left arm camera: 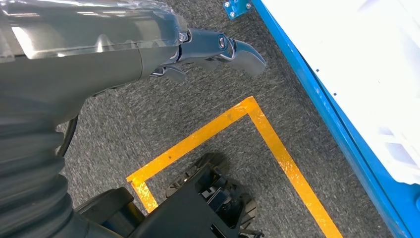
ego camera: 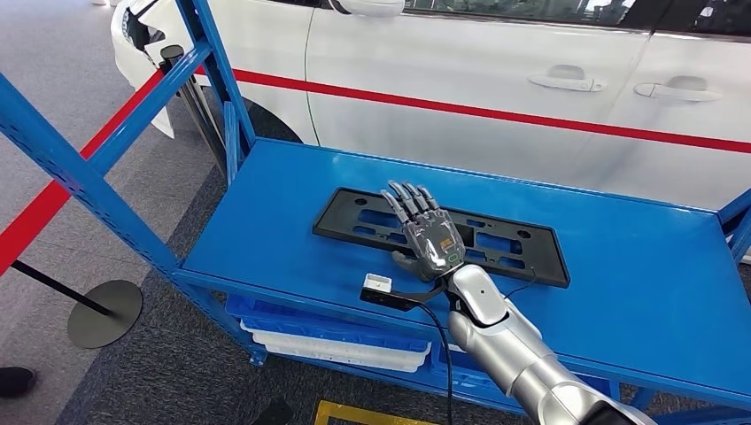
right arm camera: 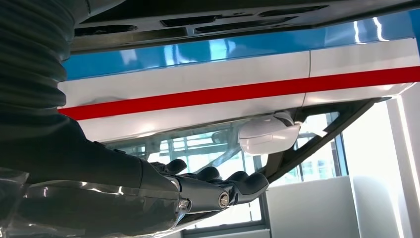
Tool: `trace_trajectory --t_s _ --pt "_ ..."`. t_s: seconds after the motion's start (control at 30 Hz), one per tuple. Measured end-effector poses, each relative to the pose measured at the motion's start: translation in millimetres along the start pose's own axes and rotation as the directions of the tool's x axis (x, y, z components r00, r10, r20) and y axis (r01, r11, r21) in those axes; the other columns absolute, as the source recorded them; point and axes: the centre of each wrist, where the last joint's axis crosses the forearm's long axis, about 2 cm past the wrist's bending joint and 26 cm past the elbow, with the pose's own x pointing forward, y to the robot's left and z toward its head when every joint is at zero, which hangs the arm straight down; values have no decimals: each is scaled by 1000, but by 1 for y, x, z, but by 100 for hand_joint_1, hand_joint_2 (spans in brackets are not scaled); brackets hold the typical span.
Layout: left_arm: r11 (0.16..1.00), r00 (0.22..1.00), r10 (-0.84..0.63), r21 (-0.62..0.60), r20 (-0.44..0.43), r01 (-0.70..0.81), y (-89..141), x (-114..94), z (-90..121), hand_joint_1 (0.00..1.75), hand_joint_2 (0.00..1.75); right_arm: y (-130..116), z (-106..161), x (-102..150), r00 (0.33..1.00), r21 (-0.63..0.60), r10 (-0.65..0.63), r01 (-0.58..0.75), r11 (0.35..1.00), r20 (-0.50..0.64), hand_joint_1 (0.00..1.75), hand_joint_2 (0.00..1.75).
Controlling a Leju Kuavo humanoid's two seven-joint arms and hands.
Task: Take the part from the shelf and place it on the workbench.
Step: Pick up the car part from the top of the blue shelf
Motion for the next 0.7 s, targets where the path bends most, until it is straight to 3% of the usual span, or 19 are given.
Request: trace_trajectory --t_s 0.7 --pt "1000 1000 3 -12 1 -3 1 1 -1 0 175 0 -7 2 1000 46 -21 21 999 15 0 175"
